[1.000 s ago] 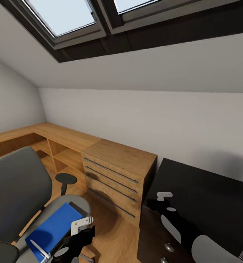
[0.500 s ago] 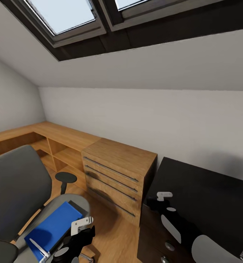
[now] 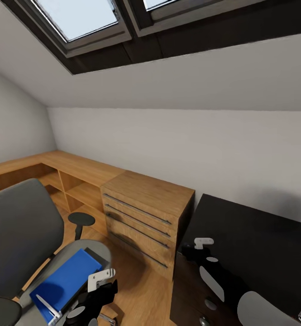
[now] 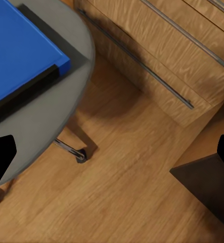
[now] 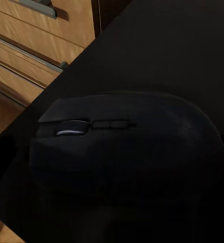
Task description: In the bedroom, organize the workspace by keeping the computer under the desk, ensuring the monitor is on the desk, placing the keyboard on the desk next to the monitor, placing the mouse on the desk next to the keyboard, moving the folder from the swivel chair onto the desk next to the mouse, stacking the notebook on top of the folder with the pen on top of the notebook, and positioning the swivel chair next to the desk.
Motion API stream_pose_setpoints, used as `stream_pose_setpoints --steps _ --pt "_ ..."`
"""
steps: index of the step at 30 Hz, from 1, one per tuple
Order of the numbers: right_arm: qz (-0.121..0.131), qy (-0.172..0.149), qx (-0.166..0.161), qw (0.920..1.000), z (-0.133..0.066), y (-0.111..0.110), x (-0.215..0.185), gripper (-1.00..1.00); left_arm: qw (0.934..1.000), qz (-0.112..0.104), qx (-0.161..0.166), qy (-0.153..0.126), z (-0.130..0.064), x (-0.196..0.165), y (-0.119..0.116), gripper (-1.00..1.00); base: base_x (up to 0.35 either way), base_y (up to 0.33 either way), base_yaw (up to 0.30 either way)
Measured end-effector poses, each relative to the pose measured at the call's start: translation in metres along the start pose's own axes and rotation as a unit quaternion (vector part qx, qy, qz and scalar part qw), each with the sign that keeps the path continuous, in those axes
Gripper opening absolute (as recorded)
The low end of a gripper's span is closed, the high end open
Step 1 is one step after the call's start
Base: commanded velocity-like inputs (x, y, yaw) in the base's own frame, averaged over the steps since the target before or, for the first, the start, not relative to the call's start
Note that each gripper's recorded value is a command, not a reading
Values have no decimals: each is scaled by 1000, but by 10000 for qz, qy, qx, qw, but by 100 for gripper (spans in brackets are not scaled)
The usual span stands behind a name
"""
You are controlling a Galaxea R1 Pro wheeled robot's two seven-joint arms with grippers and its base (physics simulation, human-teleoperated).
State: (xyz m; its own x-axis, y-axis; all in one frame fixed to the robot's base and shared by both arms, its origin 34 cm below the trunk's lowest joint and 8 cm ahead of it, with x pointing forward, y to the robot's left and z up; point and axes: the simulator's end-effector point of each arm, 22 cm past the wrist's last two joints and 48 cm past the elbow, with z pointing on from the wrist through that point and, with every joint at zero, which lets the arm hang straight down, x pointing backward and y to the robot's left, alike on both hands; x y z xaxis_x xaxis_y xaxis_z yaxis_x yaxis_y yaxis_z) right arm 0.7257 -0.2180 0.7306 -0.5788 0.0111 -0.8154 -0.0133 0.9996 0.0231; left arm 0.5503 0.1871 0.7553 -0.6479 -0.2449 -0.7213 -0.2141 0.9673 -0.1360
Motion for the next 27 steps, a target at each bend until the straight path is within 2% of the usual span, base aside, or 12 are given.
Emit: stream_pose_setpoints --steps 9,10,27 --pt "0 0 1 10000 0 0 0 100 10000 -4 1 3 0 0 0 100 0 0 0" --pt "0 0 4 10000 0 0 0 -100 10000 -3 1 3 0 0 0 100 0 0 0" --pt "4 -6 24 10000 0 -3 -1 -100 10000 0 28 2 0 0 -1 100 0 0 0"
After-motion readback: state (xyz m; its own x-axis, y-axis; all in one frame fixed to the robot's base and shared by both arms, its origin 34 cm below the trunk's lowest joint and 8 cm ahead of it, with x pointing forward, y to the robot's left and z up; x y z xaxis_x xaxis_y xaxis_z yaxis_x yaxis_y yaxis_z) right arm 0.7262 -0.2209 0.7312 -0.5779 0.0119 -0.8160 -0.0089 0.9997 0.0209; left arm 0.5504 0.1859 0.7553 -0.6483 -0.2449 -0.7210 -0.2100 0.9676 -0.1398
